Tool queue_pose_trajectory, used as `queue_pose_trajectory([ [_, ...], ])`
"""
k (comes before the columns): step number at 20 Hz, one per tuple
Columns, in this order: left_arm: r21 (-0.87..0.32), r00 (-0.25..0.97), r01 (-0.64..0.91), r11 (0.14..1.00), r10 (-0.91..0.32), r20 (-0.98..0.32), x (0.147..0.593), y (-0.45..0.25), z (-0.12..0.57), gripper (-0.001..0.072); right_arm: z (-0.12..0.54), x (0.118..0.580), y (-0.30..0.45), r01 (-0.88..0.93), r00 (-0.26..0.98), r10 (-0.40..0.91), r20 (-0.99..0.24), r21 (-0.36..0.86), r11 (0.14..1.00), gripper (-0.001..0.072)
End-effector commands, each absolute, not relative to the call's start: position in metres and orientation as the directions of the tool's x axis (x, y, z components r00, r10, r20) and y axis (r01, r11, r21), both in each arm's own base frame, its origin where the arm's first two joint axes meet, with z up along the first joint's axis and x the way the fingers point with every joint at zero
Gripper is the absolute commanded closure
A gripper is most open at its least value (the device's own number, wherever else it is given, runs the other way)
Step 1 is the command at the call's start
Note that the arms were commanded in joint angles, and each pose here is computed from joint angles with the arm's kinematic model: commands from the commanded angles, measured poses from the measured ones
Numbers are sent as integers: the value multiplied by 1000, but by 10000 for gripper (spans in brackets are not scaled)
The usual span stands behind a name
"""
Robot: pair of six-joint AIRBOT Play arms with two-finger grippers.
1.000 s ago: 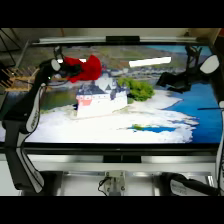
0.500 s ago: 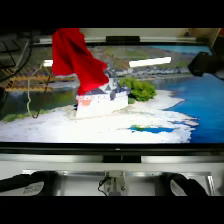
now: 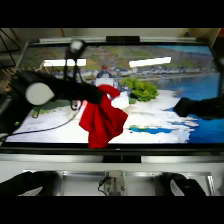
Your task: Fold the shirts.
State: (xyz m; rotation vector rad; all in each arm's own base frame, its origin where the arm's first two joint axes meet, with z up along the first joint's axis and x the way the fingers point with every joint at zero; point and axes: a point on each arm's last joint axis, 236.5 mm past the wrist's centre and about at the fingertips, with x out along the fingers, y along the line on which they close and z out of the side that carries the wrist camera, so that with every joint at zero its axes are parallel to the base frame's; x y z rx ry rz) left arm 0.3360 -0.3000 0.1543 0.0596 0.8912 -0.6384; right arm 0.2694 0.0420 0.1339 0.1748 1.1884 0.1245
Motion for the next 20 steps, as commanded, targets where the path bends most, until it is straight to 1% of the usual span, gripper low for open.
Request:
queue_pose_trajectory([
  [1, -121, 428, 521, 845, -381, -820, 328, -284, 109, 673, 37, 249, 74, 67, 197, 287, -937, 305, 950, 45],
  [3, -5, 500, 487, 873, -284, -818, 337, -245, 130, 672, -8, 228, 108, 73, 74, 356, -932, 361, 930, 44],
  [4, 26, 523, 463, 886, -249, -815, 338, -228, 139, 672, -24, 222, 128, 63, 43, 390, -920, 392, 918, 44],
  [5, 35, 528, 439, 898, -226, -818, 336, -213, 145, 672, -38, 223, 145, 52, 41, 411, -911, 413, 909, 44],
  [7, 41, 502, 403, 914, -183, -846, 326, -189, 147, 672, -54, 238, 169, 78, 83, 428, -900, 434, 898, 44],
  [8, 49, 478, 401, 915, -163, -863, 318, -183, 144, 672, -59, 253, 181, 120, 126, 452, -883, 466, 877, 45],
  [10, 61, 418, 397, 916, -121, -901, 303, -174, 135, 672, -67, 283, 198, 228, 213, 508, -835, 548, 805, 44],
  [12, 64, 387, 396, 916, -103, -916, 296, -170, 129, 672, -78, 306, 204, 319, 273, 525, -806, 591, 741, 44],
  [14, 60, 387, 397, 916, -108, -916, 297, -171, 129, 673, -86, 321, 208, 357, 292, 528, -797, 604, 713, 45],
  [17, 59, 389, 394, 917, -109, -915, 298, -172, 129, 672, -89, 339, 218, 357, 295, 546, -785, 620, 699, 45],
  [20, 58, 391, 394, 917, -110, -914, 298, -172, 129, 672, -86, 356, 228, 383, 305, 569, -764, 645, 661, 45],
])
